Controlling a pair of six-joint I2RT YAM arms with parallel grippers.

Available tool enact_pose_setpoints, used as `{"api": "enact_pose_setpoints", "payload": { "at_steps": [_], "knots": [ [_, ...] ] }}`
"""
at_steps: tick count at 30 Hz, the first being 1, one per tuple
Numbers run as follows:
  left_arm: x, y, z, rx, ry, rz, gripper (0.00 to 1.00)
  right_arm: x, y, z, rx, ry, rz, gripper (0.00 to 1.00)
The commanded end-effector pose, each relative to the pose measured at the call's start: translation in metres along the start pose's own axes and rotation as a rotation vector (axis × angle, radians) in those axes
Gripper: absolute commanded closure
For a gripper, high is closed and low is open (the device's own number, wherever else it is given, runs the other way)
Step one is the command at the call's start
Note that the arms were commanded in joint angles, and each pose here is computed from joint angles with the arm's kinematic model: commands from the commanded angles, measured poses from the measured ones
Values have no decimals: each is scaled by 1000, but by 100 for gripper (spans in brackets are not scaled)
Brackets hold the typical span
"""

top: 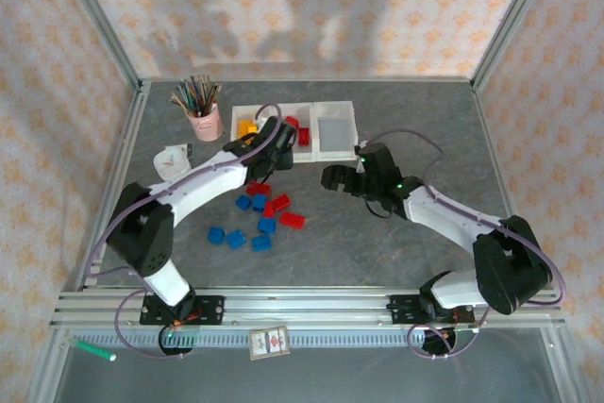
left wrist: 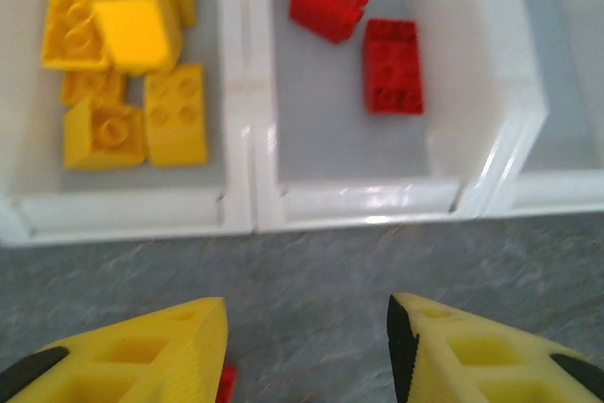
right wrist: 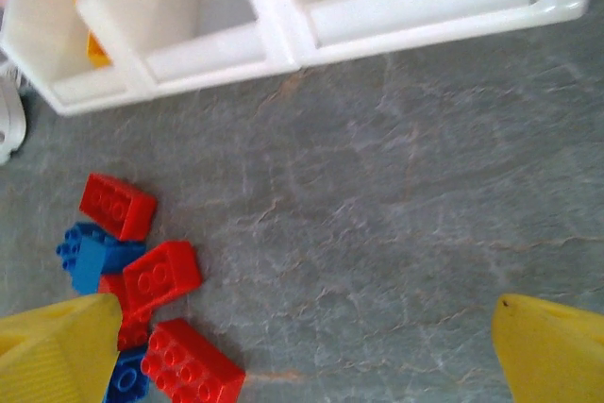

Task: Sort the legos into containers by color
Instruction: Place the lego in the container, then pick up the lego from the center of the table.

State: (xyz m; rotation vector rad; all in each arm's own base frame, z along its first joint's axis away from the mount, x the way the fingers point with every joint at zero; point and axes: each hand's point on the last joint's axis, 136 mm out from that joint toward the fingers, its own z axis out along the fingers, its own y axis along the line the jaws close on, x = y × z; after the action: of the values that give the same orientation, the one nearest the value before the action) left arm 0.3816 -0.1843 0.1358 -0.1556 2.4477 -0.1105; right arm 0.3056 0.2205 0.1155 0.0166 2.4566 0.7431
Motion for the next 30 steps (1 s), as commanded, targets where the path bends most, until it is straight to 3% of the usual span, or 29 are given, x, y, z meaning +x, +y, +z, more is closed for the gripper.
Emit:
{"api": "enact_pose_setpoints", "payload": {
  "at_steps": [1,8,18,25,30],
  "knots": [
    [23,22,0,-36,21,-82,45,12,3,0,27,25,-51,0],
    [58,49,17,-73,65,-138,36,24,8,9,33,46,-51,0],
    [66,55,46,-107,141,16,15,24,4,7,53,33,-43,0],
    [63,65,58,-138,161,53,13,22,7,11,41,31,-31,0],
    [67,57,67,-85,193,71,13,21,7,11,46,33,-35,0]
  ]
}}
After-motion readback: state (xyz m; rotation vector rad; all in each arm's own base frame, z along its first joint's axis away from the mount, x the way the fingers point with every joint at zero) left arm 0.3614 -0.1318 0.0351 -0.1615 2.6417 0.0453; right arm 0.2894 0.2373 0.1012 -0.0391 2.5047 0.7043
